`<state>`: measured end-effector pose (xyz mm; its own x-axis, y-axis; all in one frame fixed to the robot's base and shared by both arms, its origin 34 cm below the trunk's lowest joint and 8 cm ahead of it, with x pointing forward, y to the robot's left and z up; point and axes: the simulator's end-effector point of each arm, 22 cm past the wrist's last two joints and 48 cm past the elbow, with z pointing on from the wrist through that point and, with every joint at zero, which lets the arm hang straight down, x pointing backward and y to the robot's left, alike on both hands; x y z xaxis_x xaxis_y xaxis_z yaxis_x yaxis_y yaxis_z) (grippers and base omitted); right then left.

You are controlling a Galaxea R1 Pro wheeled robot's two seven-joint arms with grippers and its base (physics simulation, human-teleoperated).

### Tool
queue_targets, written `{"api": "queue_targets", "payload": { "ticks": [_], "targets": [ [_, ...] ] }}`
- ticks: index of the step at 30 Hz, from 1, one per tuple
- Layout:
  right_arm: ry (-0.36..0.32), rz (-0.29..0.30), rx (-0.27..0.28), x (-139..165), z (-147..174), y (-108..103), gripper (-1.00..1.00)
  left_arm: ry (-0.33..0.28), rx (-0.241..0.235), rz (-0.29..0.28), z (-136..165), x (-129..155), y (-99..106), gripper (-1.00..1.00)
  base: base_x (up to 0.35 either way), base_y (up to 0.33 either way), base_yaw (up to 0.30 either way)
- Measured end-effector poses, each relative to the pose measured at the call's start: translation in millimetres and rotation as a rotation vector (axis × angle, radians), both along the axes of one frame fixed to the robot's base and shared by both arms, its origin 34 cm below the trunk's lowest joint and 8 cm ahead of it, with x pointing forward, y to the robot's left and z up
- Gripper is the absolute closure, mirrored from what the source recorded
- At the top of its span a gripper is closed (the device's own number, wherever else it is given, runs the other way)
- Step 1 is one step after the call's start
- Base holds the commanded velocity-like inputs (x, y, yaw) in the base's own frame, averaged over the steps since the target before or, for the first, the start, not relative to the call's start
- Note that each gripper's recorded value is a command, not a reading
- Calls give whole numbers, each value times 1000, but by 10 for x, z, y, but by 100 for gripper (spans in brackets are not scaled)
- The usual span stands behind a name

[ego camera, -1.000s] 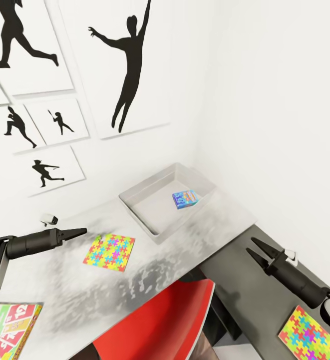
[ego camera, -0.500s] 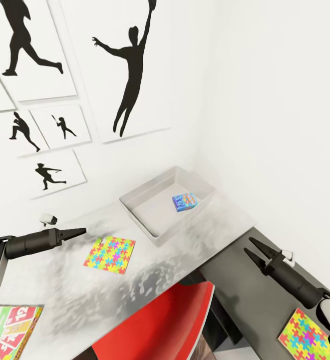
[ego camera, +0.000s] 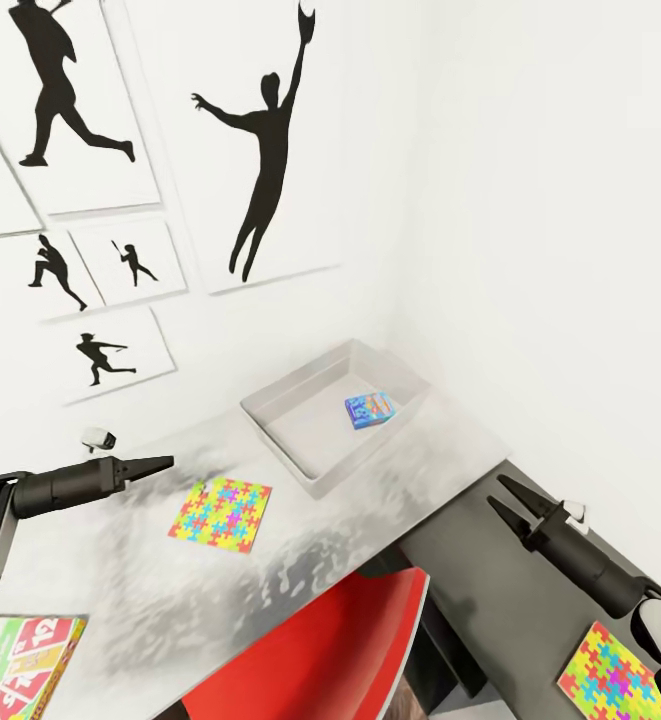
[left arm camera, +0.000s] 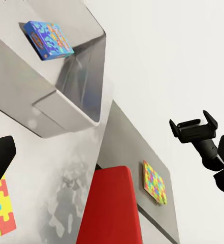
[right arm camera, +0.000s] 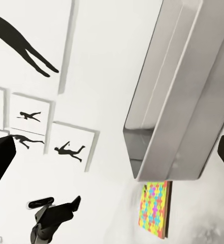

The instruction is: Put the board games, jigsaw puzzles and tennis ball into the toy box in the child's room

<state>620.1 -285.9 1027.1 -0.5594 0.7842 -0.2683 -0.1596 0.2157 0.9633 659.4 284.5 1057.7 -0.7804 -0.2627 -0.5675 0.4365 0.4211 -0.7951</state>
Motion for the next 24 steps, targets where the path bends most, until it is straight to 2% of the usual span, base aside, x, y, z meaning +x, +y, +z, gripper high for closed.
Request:
{"api": "queue_targets", "payload": {
  "ticks": [24],
  "targets": [
    [-33, -2, 0, -16, 176, -6, -100, -38, 3, 3, 216, -25, 19, -100, 0, 0, 0]
  ]
}}
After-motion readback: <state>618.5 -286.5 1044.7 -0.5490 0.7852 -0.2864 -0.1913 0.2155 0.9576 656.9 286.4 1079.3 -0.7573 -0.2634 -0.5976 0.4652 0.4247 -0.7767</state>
